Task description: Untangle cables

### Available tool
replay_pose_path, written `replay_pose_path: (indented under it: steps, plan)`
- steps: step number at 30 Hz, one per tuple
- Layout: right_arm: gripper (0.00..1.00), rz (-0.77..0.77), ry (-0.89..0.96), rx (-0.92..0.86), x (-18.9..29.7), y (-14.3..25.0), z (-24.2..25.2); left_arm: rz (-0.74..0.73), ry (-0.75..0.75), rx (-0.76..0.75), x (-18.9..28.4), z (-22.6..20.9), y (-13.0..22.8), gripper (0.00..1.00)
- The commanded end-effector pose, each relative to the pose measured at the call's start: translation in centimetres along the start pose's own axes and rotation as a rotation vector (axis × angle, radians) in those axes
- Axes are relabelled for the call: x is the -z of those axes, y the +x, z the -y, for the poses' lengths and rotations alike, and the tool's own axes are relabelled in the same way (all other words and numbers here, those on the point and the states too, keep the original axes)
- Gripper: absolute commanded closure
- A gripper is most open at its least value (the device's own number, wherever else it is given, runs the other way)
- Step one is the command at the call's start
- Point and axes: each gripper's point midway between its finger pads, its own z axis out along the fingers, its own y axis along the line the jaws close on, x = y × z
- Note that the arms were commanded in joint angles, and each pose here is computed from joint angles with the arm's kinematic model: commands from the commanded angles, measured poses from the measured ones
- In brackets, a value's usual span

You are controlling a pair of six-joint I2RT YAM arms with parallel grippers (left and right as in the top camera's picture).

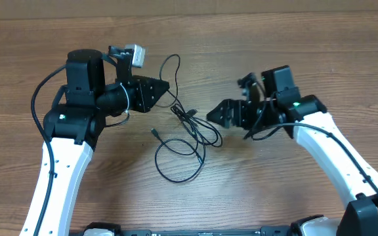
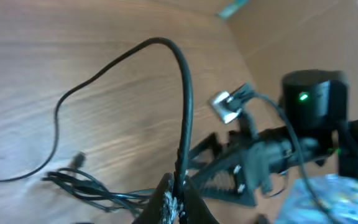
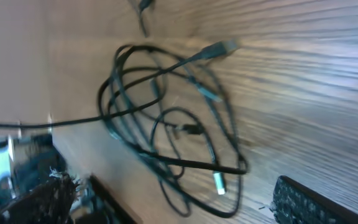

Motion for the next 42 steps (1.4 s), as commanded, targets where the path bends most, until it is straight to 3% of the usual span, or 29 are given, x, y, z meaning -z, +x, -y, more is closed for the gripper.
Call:
replay_pose_path:
  steps: [1,6,13,17,21,36,42]
  plan:
    - [0.05,-0.070,-0.046,0.171,-1.6,2.0,-2.5,-0.025,0.110,0.091,0.6,2.4,0.2,0.96]
    - [0.26,-0.090,0.072,0.209,-3.1,3.4,-1.3,-0.055,0.197,0.133,0.8,3.9,0.5,0.96]
    - [0.34,-0.047,0.080,0.245,-3.5,2.5,-1.5,-0.099,0.415,0.132,2.0,7.8,0.2,0.96]
    - [0.36,-0.026,0.055,0.256,-3.5,2.0,-2.1,-0.112,0.438,0.134,2.2,8.2,0.3,0.96]
    - [0.51,-0.031,0.051,0.263,-3.7,2.1,-2.3,-0.143,0.478,0.165,2.6,8.8,0.6,0.96]
    - [0.46,-0.039,0.035,0.313,-5.0,3.1,-4.3,-0.182,0.518,0.216,3.0,9.6,1.0,0.96]
    - [0.43,0.027,0.139,0.302,-5.7,2.3,-3.9,-0.178,0.520,0.212,3.0,9.6,0.8,0.96]
